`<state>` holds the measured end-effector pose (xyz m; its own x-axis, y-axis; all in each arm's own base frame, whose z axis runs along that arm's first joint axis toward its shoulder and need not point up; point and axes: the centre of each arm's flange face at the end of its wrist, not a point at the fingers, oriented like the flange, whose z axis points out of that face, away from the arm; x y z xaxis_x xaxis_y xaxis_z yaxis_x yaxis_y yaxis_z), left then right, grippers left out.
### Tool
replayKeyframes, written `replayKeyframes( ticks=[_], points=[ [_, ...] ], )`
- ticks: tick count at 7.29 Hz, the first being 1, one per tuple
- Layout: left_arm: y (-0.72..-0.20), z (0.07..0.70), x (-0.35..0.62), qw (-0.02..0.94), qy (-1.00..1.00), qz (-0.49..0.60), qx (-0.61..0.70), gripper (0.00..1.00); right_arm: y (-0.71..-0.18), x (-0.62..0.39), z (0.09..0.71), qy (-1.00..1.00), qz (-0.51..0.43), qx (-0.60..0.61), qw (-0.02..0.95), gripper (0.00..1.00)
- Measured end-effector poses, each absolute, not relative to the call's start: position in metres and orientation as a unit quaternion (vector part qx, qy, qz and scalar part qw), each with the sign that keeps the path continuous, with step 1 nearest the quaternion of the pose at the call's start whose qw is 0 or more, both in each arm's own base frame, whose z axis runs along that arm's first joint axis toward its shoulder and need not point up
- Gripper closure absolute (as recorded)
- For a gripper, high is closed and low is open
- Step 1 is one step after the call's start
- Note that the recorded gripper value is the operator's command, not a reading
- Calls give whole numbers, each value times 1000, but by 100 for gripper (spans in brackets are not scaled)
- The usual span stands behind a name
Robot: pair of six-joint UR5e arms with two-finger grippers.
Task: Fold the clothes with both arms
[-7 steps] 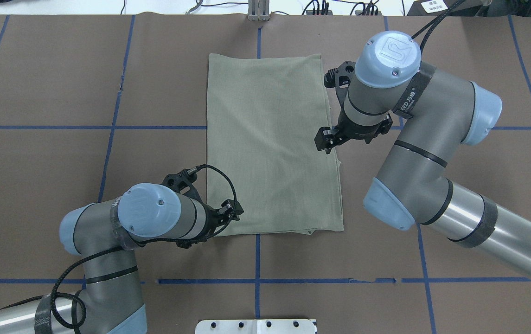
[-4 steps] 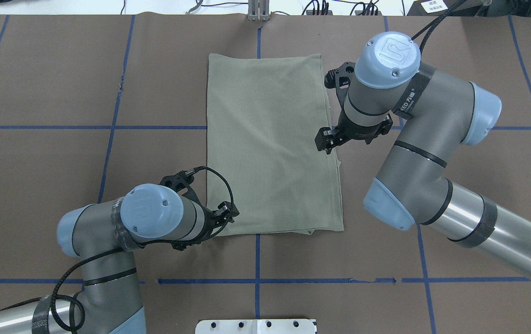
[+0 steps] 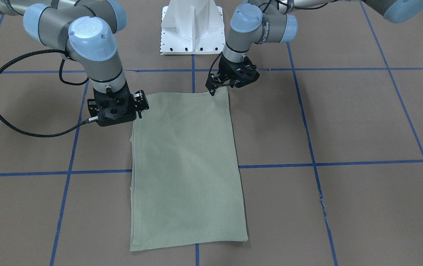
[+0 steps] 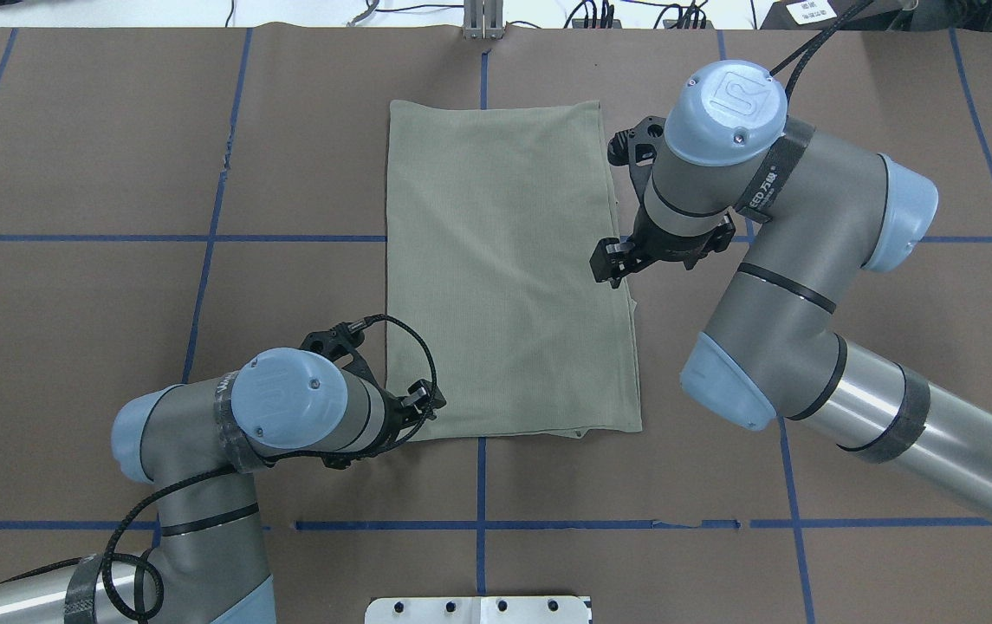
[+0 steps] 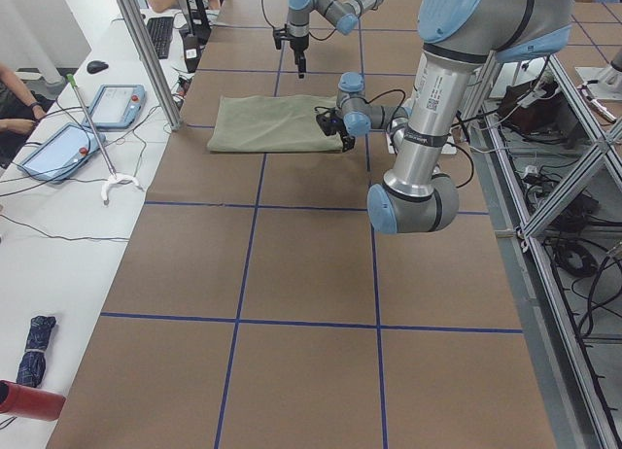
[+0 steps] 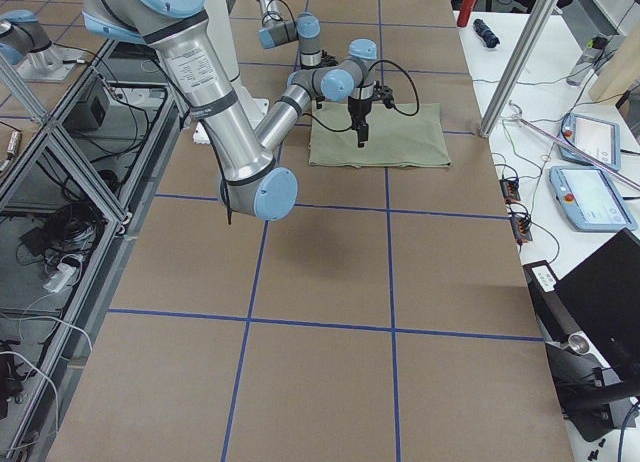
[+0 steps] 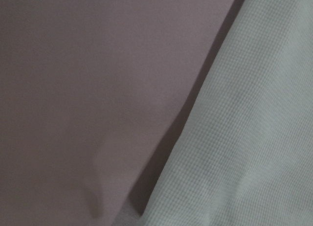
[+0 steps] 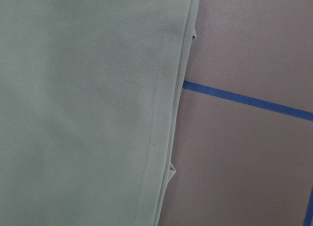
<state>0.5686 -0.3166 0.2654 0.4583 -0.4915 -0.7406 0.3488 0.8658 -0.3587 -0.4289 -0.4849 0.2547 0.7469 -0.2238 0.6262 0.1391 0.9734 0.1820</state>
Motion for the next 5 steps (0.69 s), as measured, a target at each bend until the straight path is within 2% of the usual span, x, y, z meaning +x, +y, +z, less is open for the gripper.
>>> replayKeyframes(
  ticks=[2,4,5],
  points=[
    [-317,267,570,851,457,-248,-74,30,-486,-427,255,-343,-96,63,932,0],
    [-318,269,573,852,455,-249,-74,49,-486,-427,255,-343,-96,63,932,0],
    [-318,268,573,852,456,-249,-74,65,-486,-426,255,-343,-95,63,933,0]
  ],
)
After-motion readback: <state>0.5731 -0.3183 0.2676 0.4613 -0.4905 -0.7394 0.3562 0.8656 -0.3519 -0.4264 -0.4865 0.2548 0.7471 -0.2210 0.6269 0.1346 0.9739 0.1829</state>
